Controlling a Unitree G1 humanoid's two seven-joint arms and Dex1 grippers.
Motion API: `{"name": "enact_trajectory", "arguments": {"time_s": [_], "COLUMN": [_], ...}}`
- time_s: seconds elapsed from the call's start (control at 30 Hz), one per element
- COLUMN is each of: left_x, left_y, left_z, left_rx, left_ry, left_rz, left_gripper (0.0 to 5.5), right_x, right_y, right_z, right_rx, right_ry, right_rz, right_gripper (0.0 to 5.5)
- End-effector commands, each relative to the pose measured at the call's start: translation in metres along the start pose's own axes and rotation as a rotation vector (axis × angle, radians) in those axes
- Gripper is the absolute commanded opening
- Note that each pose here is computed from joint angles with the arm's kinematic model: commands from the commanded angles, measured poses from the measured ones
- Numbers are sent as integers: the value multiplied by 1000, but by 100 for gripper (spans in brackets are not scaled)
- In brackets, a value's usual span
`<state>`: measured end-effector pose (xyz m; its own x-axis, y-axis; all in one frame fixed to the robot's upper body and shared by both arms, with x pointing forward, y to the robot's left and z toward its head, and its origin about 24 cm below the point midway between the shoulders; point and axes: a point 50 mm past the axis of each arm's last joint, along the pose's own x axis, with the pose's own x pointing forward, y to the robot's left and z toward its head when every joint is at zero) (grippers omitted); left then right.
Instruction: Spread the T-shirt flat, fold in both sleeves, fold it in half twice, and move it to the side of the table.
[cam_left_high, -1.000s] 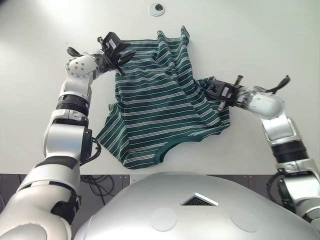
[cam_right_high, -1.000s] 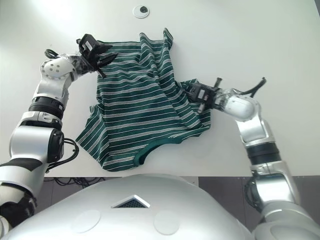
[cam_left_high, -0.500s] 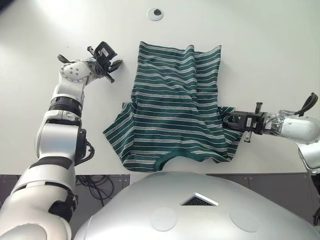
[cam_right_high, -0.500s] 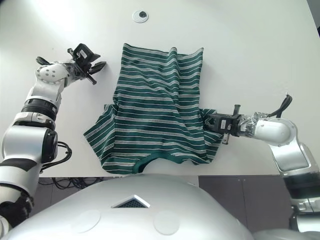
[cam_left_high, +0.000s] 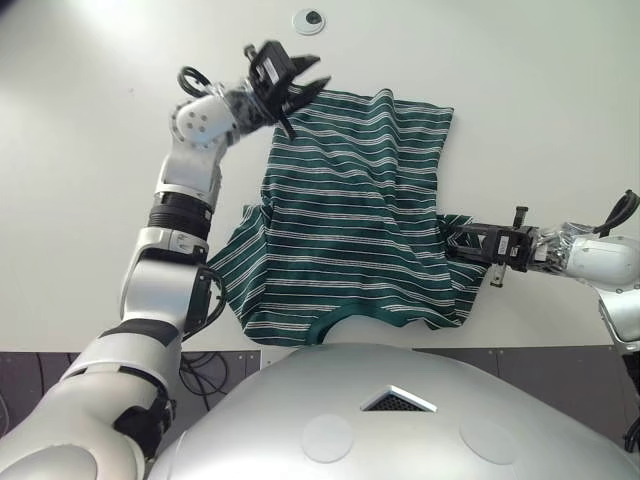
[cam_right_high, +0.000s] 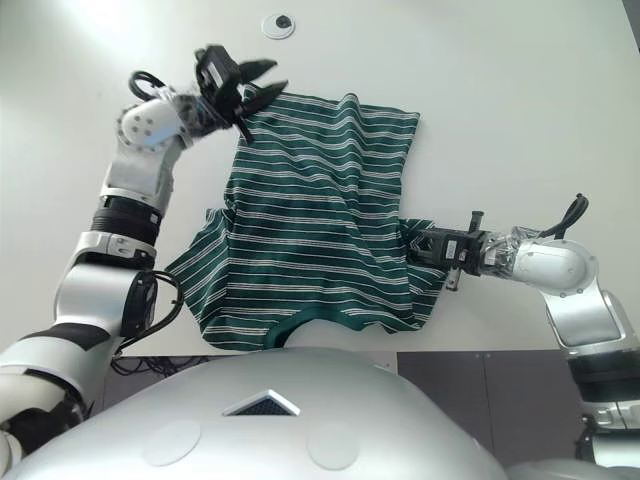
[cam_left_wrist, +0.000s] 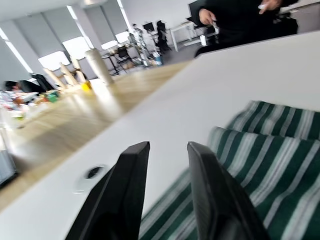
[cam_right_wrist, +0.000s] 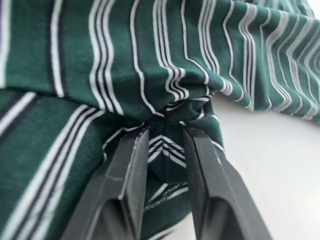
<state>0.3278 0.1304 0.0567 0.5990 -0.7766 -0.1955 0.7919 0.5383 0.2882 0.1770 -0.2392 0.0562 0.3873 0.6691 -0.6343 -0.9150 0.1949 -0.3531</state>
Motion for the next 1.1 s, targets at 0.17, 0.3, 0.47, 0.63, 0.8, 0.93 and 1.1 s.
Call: {"name": "enact_trajectory", "arguments": {"time_s": [0.17, 0.3, 0.47, 0.63, 0.8, 0.93, 1.1], "left_x": [-3, -20, -40, -52, -75, -66, -49], "left_y": [-2, 9, 18, 23, 36, 32, 26], "left_z": [-57, -76, -88, -91, -94, -82, -53], "left_rx": [-101, -100, -89, -97, -116, -130, -57], "left_ry": [402, 544, 616, 620, 625, 477, 238], "left_rz": [24, 120, 191, 213, 282, 205, 79], "left_gripper": [135, 135, 135, 135, 135, 135, 135], "right_x": [-4, -4, -4, -4, -17, -10, 4], "right_y": [-24, 5, 29, 42, 35, 26, 1], "right_z": [9, -3, -19, -36, -36, -26, 3], "right_rx": [1, 14, 22, 31, 42, 19, -14], "right_ry": [-51, 27, 142, 233, 253, 177, -63], "right_rz": [-146, 45, 189, 240, 213, 149, -51], "right_gripper": [119, 119, 119, 119, 119, 119, 119]}}
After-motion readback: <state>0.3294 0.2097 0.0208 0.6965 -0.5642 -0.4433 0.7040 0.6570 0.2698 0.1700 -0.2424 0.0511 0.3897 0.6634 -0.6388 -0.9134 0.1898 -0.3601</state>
